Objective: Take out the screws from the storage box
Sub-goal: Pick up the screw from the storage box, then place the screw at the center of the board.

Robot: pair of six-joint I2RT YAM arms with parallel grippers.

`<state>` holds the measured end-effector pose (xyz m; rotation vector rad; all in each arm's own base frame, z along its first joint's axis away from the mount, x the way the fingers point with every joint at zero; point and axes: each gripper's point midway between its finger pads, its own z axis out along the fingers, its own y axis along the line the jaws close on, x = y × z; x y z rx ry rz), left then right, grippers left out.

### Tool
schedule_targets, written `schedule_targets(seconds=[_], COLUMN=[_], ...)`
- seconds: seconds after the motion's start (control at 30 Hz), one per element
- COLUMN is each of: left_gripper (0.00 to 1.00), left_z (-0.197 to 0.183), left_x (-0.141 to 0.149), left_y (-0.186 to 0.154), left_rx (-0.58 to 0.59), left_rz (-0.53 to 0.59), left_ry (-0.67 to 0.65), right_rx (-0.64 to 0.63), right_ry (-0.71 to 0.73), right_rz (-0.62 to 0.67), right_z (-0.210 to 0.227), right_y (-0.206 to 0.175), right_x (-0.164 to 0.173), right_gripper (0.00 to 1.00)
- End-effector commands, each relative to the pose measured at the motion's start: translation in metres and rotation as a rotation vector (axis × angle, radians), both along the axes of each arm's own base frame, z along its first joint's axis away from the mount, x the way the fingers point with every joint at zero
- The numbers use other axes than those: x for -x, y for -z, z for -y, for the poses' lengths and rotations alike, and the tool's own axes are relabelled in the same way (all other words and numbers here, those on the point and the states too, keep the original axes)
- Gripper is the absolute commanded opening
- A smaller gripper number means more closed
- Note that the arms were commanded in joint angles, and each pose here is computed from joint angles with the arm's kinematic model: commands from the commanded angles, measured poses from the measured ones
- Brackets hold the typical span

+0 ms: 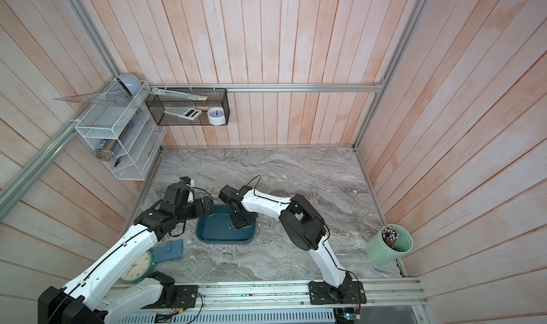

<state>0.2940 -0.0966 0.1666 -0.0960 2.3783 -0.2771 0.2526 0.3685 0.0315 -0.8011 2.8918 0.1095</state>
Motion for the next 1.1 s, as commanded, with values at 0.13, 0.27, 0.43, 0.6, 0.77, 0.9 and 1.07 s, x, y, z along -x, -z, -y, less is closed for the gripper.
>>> schedule_targets(seconds=[0.13, 0.27, 0.43, 0.6, 0.77, 0.9, 1.07], left_gripper=[1.0, 1.0, 1.0, 1.0, 1.0, 1.0, 1.0], left_z=[0.016, 0.019, 0.026, 0.025, 0.022, 0.02, 0.024], left_x=[0.004, 0.005, 0.007, 0.007, 0.006, 0.006, 0.006], left_y=[-0.017, -0.021, -0.021, -0.02, -0.019, -0.017, -0.019], left_rx=[0.08, 0.093, 0.121, 0.128, 0.118, 0.11, 0.127], left_rz=[0.078, 0.084, 0.076, 0.073, 0.07, 0.065, 0.072], left_ry=[0.092, 0.107, 0.139, 0.129, 0.108, 0.102, 0.118], right_rx=[-0.173, -0.229, -0.194, -0.256, -0.286, -0.202, -0.036], right_ry=[0.047, 0.072, 0.11, 0.223, 0.35, 0.429, 0.474], right_rz=[0.058, 0.06, 0.1, 0.133, 0.163, 0.164, 0.134], right_z=[-0.011, -0.013, 0.004, 0.036, 0.09, 0.14, 0.189], right_y=[-0.046, -0.054, -0.063, -0.081, -0.089, -0.076, -0.052], right_x=[-0.002, 0.0, -0.003, -0.009, -0.014, -0.015, -0.007], right_gripper=[0.01, 0.02, 0.02, 0.02, 0.02, 0.02, 0.03])
